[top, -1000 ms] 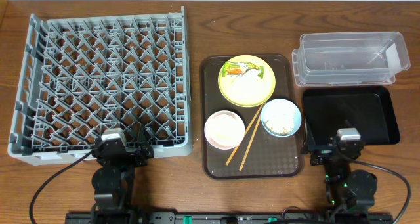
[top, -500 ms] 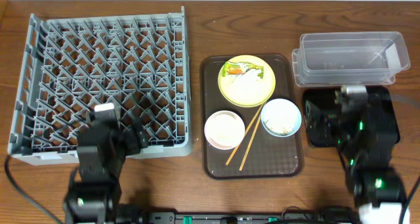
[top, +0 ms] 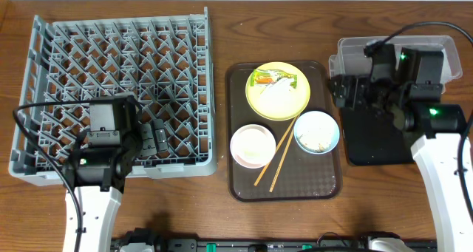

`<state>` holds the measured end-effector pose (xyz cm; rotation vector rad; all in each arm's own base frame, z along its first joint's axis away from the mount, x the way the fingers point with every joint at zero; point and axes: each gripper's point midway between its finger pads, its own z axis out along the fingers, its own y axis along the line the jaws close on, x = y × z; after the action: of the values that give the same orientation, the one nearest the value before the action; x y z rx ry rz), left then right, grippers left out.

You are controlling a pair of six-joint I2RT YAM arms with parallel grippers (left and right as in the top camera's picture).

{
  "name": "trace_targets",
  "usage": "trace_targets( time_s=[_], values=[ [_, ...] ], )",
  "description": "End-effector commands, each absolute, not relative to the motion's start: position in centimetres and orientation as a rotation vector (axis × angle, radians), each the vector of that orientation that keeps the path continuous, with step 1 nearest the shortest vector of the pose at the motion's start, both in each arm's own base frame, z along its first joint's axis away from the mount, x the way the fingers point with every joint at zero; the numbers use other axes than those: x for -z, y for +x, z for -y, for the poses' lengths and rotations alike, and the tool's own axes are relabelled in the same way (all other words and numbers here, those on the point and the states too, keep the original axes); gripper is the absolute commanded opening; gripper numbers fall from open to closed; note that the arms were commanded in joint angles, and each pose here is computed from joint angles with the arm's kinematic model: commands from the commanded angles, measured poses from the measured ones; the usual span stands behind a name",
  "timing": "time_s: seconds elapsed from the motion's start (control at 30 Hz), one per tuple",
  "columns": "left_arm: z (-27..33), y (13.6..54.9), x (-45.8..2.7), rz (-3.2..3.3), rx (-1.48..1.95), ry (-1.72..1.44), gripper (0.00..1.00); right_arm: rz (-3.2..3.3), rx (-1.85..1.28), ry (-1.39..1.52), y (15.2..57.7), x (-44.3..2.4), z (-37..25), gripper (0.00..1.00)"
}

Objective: Sort waste into correct bins and load items into the dishwasher rack
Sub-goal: 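Reach the right gripper to the yellow plate and grasp the white tissue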

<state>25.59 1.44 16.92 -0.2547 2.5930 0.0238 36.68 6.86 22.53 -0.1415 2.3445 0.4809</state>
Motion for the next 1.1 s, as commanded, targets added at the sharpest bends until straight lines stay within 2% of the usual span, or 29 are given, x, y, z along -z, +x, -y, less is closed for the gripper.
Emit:
trace_targets(
  time_s=[0.0,0.1,0.23,0.27,0.37,0.47,0.7,1.07],
  values=[
    [-1.6,25.9,-17.9,-2.567,-0.032,-0.249,0.98,-2.27,-0.598,-0.207,37.4,-24.4,-9.4,0.99],
    [-1.6,25.9,-17.9,-2.568,-0.031,-0.249,0.98,-2.239,-0.565,-0.25,38.3,-24.5,-10.8,0.99],
    [-1.6,25.9,-17.9,-2.568,-0.031,-0.249,0.98,-2.275,-0.479,-0.251,39.3,-22.6,-13.5,0.9],
    [-1.6,25.9,-17.9,-2.568,-0.031,-0.249,0.98,-2.296,-0.449,-0.252,39.6,-21.5,-14.6,0.84],
    [-1.6,25.9,-17.9,-2.568,-0.031,-0.249,0.98,-2.335,-0.399,-0.254,40.0,-19.4,-16.4,0.8],
    [-1.6,25.9,-17.9,-2.568,-0.031,-0.249,0.98,-2.39,-0.358,-0.228,40.5,-16.4,-18.2,0.7],
    [-1.6,25.9,-17.9,-2.569,-0.031,-0.249,0.98,-2.502,-0.311,-0.109,41.1,-10.1,-20.3,0.66],
    [-1.6,25.9,-17.8,-2.569,-0.031,-0.249,0.98,-2.62,-0.316,0.017,41.5,-2.4,-21.6,0.53]
  ],
)
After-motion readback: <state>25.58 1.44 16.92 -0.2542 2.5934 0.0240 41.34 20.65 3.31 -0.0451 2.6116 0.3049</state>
